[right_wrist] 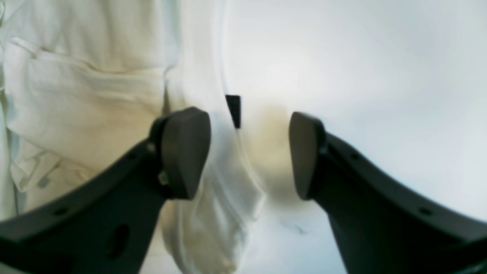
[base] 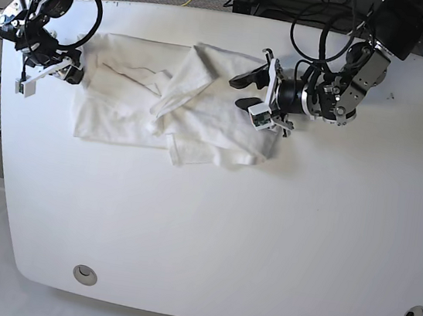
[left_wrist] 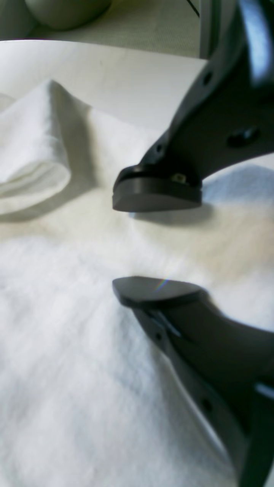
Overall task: Fold the T-shirt properly
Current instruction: 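Lower the right gripper and grasp the shirt edge beside it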
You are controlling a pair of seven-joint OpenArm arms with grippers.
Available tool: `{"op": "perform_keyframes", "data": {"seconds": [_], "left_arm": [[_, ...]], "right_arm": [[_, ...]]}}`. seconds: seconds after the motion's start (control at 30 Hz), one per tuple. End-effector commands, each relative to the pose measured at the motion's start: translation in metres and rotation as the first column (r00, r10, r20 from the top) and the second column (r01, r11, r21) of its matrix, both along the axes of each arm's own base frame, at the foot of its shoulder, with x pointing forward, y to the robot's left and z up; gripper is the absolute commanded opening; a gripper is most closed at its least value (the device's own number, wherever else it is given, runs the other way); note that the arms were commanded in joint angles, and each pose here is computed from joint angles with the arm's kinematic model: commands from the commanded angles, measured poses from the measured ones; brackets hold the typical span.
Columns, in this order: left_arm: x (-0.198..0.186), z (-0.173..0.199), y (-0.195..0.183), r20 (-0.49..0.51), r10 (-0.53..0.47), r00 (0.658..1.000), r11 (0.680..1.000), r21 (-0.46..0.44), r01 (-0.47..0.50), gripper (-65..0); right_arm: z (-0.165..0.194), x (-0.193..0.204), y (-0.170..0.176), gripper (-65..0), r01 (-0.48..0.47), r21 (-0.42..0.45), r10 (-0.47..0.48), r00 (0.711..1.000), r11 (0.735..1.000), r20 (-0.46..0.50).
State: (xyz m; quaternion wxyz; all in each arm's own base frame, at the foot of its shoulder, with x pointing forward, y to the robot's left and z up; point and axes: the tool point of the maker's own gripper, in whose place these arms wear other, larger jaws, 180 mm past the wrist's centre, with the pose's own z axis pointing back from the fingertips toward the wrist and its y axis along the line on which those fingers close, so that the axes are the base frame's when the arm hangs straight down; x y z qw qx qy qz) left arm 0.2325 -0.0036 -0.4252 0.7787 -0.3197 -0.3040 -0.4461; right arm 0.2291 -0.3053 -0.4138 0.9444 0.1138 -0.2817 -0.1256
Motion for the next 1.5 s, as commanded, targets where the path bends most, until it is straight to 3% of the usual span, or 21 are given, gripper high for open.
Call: {"op": "perform_keyframes", "data": {"seconds": [0.0,0.63,0.9,1.03,1.17,1.47], "left_arm": [[-0.001,-0.015,0.016,-0.005,-0.007,1.0,0.994,0.109,0.007,-38.4],[-0.001,-0.015,0.015,-0.007,-0.008,1.0,0.994,0.108,0.009,-38.4],[-0.001,-0.015,0.016,-0.007,-0.008,1.0,0.994,0.11,0.009,-38.4],[-0.001,-0.015,0.016,-0.007,-0.008,1.0,0.994,0.11,0.009,-38.4],[-0.001,-0.015,0.016,-0.007,-0.008,1.0,0.994,0.11,0.009,-38.4],[-0.001,-0.015,0.016,-0.007,-0.008,1.0,0.994,0.11,0.009,-38.4]], "right_arm": [[0.011,0.011,-0.006,-29.5,-0.002,-0.02,0.003,0.999,1.0,0.033],[0.002,0.013,0.021,-29.5,-0.03,0.049,0.03,1.0,0.998,-0.009],[-0.002,0.02,0.045,-30.0,-0.096,0.067,0.097,0.995,0.993,-0.015],[-0.002,0.02,0.046,-40.4,-0.097,0.069,0.099,0.995,0.993,-0.013],[-0.002,0.021,0.047,-63.5,-0.099,0.069,0.1,0.995,0.993,-0.012],[-0.001,0.021,0.046,-65.0,-0.1,0.064,0.101,0.995,0.993,-0.012]]}}
